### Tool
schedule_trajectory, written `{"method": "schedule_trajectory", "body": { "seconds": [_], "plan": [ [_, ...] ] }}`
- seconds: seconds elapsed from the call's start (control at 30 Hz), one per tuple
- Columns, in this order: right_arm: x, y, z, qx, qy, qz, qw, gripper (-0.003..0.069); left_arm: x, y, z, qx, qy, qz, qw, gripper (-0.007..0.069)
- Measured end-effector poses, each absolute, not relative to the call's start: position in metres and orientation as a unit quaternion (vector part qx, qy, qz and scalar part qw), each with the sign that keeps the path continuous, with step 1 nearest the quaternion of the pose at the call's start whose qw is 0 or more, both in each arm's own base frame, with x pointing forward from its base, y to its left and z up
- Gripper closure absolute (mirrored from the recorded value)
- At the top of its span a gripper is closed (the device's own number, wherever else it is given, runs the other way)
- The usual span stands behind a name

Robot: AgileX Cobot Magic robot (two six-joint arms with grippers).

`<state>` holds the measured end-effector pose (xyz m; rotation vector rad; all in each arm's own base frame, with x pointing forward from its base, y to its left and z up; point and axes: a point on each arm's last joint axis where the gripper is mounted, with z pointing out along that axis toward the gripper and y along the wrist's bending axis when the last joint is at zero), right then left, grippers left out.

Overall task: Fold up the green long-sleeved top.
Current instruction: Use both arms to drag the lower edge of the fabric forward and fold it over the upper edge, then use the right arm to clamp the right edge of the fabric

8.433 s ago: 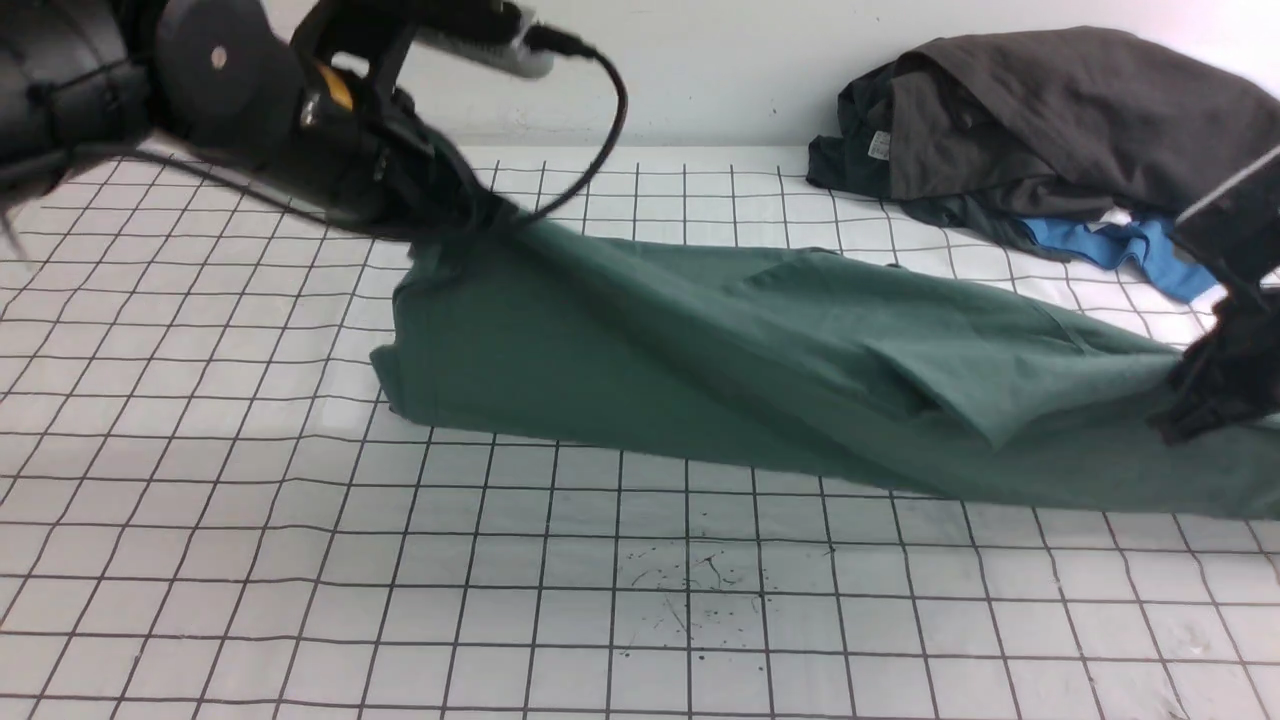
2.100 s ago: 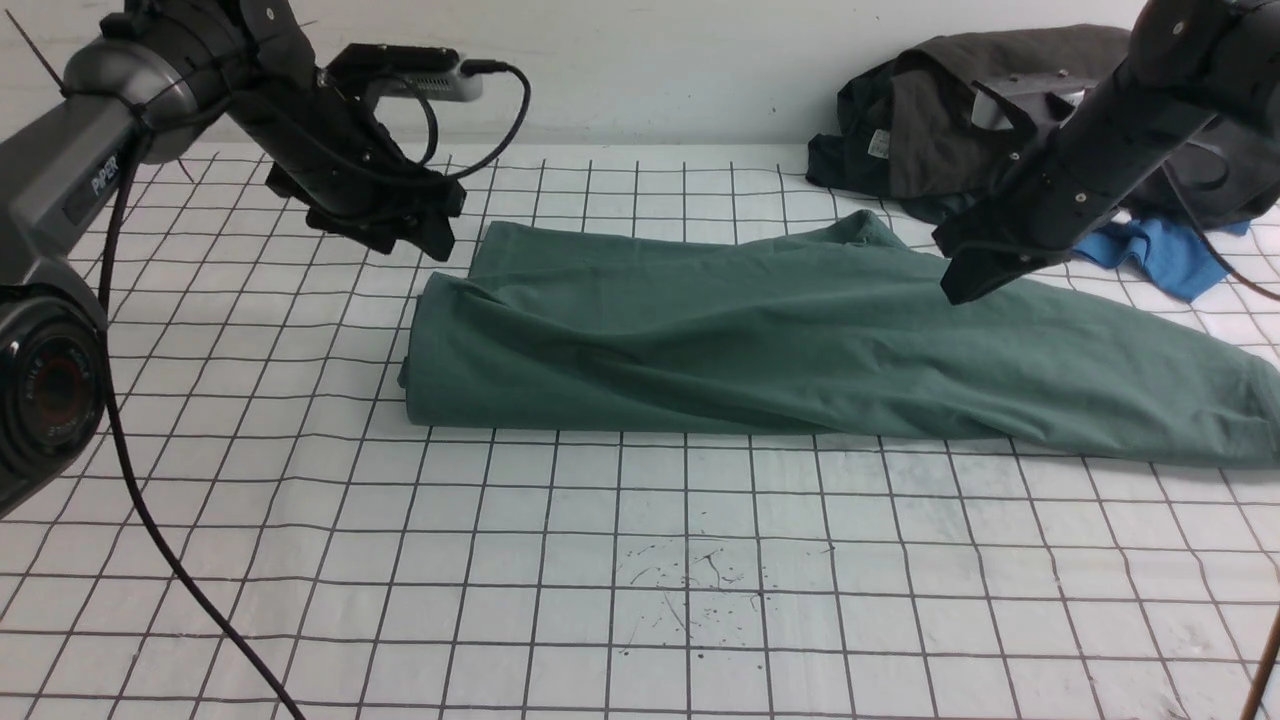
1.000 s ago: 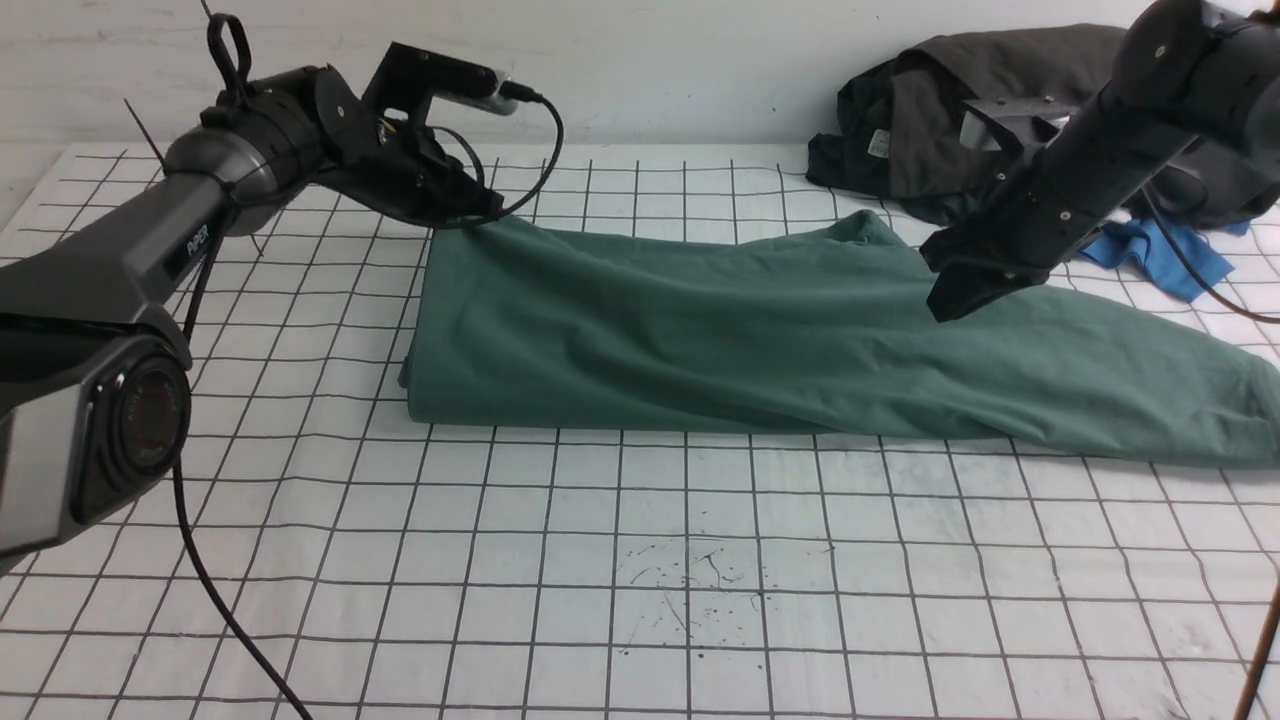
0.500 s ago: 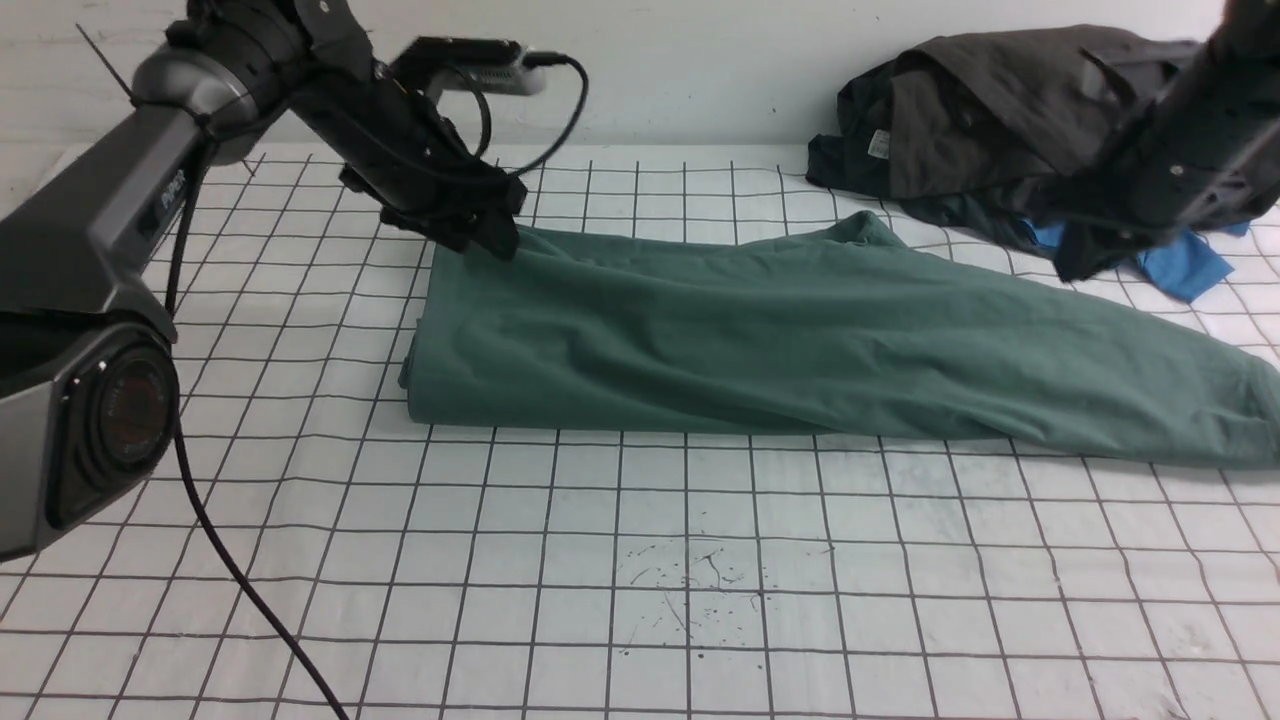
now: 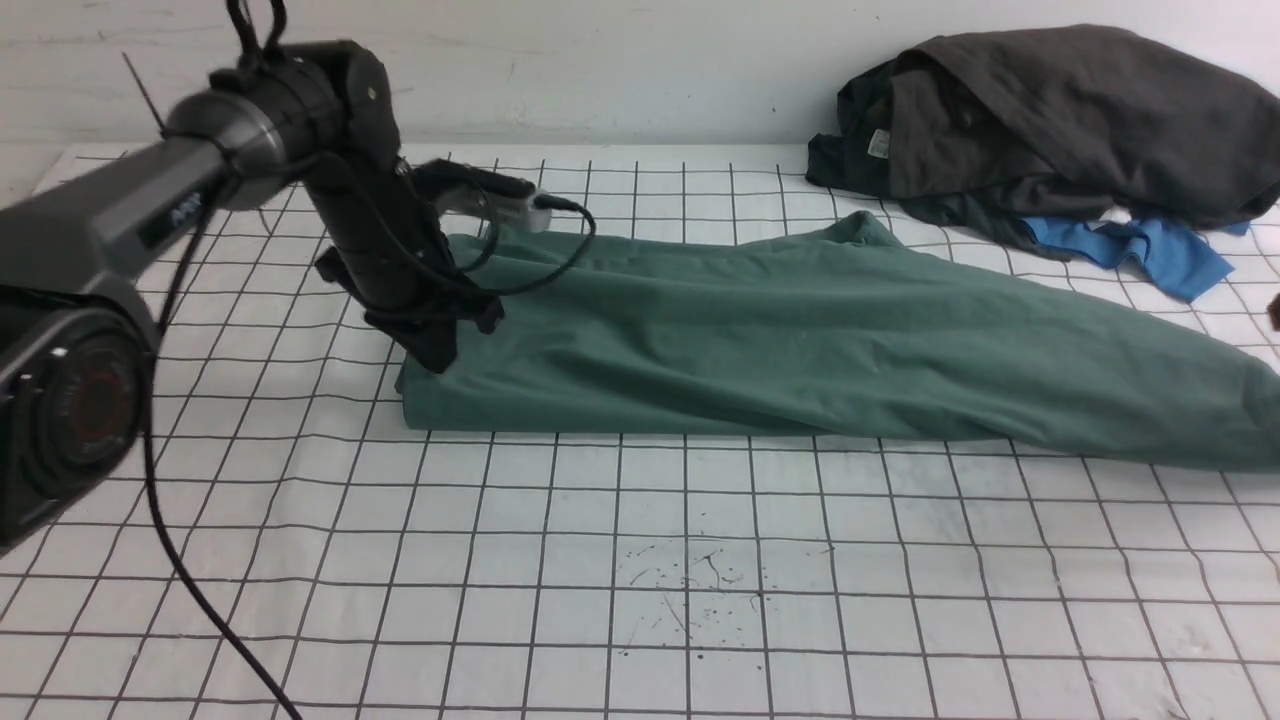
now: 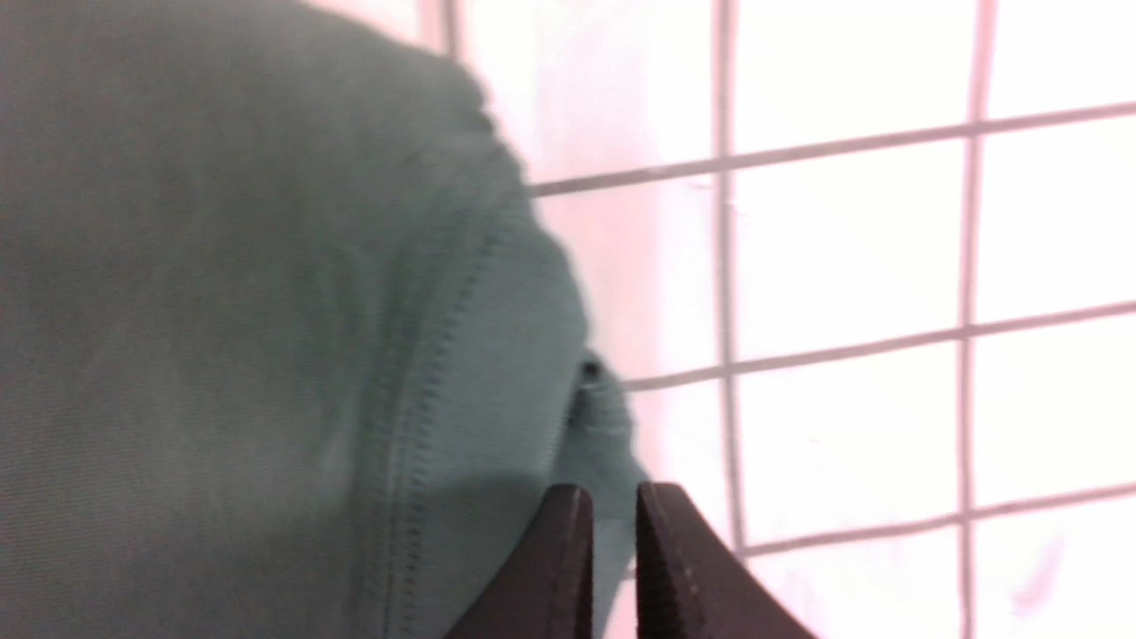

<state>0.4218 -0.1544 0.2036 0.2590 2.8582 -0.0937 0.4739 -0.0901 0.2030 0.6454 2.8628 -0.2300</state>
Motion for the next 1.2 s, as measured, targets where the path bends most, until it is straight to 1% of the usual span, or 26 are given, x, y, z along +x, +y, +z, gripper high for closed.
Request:
{"method": "schedule_trajectory", "body": {
  "seconds": [0.03,0.07,0.1,0.13,0.17,0.23,0.27,0.3,0.33,0.37,0.4,0.43,0.47,0.53,0.57,0.63,0.67,0.8,0.83,0.87,0.9,0.97,1.0,1.07,1.1,1.2],
  "plan": [
    [0.417,-0.162,0.213,0.100,0.984,-0.010,0.149,0.0568,0.466,-0.079,0.230,0.210,0.967,-0.074,0.120,0.0633],
    [0.414,-0.165,0.216,0.102,0.982,0.009,0.156,0.0557,0.462,-0.075,0.240,0.207,0.967,-0.074,0.129,0.0633],
    [0.412,-0.168,0.218,0.102,0.981,0.031,0.162,0.0519,0.452,-0.067,0.266,0.201,0.965,-0.071,0.151,0.0633],
    [0.412,-0.168,0.217,0.099,0.980,0.044,0.167,0.0497,0.447,-0.065,0.276,0.200,0.964,-0.071,0.160,0.0633],
    [0.411,-0.170,0.215,0.098,0.979,0.053,0.169,0.0463,0.438,-0.061,0.294,0.200,0.961,-0.069,0.177,0.0633],
    [0.410,-0.170,0.205,0.091,0.979,0.065,0.169,0.0353,0.415,-0.058,0.324,0.203,0.956,-0.071,0.201,0.0633],
    [0.410,-0.170,0.203,0.090,0.979,0.066,0.169,0.0342,0.413,-0.057,0.326,0.204,0.955,-0.071,0.203,0.0633],
    [0.412,-0.171,0.190,0.090,0.980,0.069,0.164,0.0246,0.397,-0.057,0.340,0.207,0.952,-0.074,0.213,0.0633],
    [0.412,-0.171,0.190,0.091,0.980,0.068,0.165,0.0226,0.395,-0.056,0.342,0.207,0.952,-0.074,0.214,0.0633],
    [0.414,-0.172,0.177,0.092,0.980,0.071,0.160,0.0162,0.380,-0.056,0.351,0.211,0.950,-0.078,0.219,0.0633],
    [0.416,-0.173,0.168,0.094,0.981,0.072,0.155,0.0126,0.371,-0.056,0.355,0.214,0.948,-0.081,0.220,0.0633],
    [0.416,-0.173,0.166,0.094,0.981,0.072,0.155,0.0126,0.369,-0.056,0.356,0.215,0.948,-0.081,0.219,0.0633],
    [0.418,-0.173,0.155,0.096,0.982,0.074,0.149,0.0089,0.358,-0.055,0.360,0.217,0.947,-0.081,0.221,0.0633],
    [0.420,-0.173,0.151,0.097,0.981,0.075,0.151,0.0081,0.344,-0.053,0.368,0.219,0.946,-0.080,0.227,0.0633],
    [0.421,-0.172,0.150,0.095,0.981,0.075,0.151,0.0086,0.342,-0.053,0.369,0.219,0.945,-0.079,0.228,0.0633],
    [0.423,-0.168,0.149,0.085,0.982,0.075,0.152,0.0165,0.325,-0.051,0.383,0.220,0.941,-0.074,0.245,0.0633],
    [0.423,-0.167,0.149,0.083,0.982,0.075,0.152,0.0186,0.324,-0.050,0.383,0.220,0.941,-0.073,0.245,0.0633],
    [0.425,-0.157,0.150,0.066,0.984,0.082,0.145,0.0504,0.297,-0.046,0.398,0.216,0.938,-0.060,0.263,0.0633],
    [0.425,-0.157,0.150,0.066,0.984,0.083,0.144,0.0533,0.294,-0.045,0.398,0.215,0.939,-0.057,0.263,0.0633],
    [0.424,-0.156,0.155,0.061,0.984,0.082,0.147,0.0603,0.281,-0.042,0.399,0.210,0.941,-0.047,0.263,0.0633],
    [0.422,-0.157,0.163,0.054,0.984,0.077,0.149,0.0625,0.267,-0.038,0.399,0.202,0.943,-0.039,0.263,0.0633],
    [0.420,-0.160,0.171,0.050,0.984,0.072,0.154,0.0630,0.255,-0.035,0.393,0.193,0.947,-0.031,0.253,0.0633],
    [0.418,-0.164,0.188,0.046,0.984,0.060,0.164,0.0631,0.239,-0.032,0.385,0.180,0.953,-0.024,0.243,0.0633],
    [0.416,-0.167,0.207,0.046,0.982,0.048,0.176,0.0631,0.220,-0.028,0.376,0.165,0.957,-0.018,0.240,0.0633],
    [0.415,-0.172,0.234,0.053,0.978,0.031,0.198,0.0631,0.202,-0.024,0.357,0.148,0.963,-0.013,0.225,0.0633],
    [0.416,-0.171,0.282,0.068,0.968,0.015,0.243,0.0631,0.177,-0.021,0.326,0.123,0.968,-0.014,0.220,0.0633]
  ]
}}
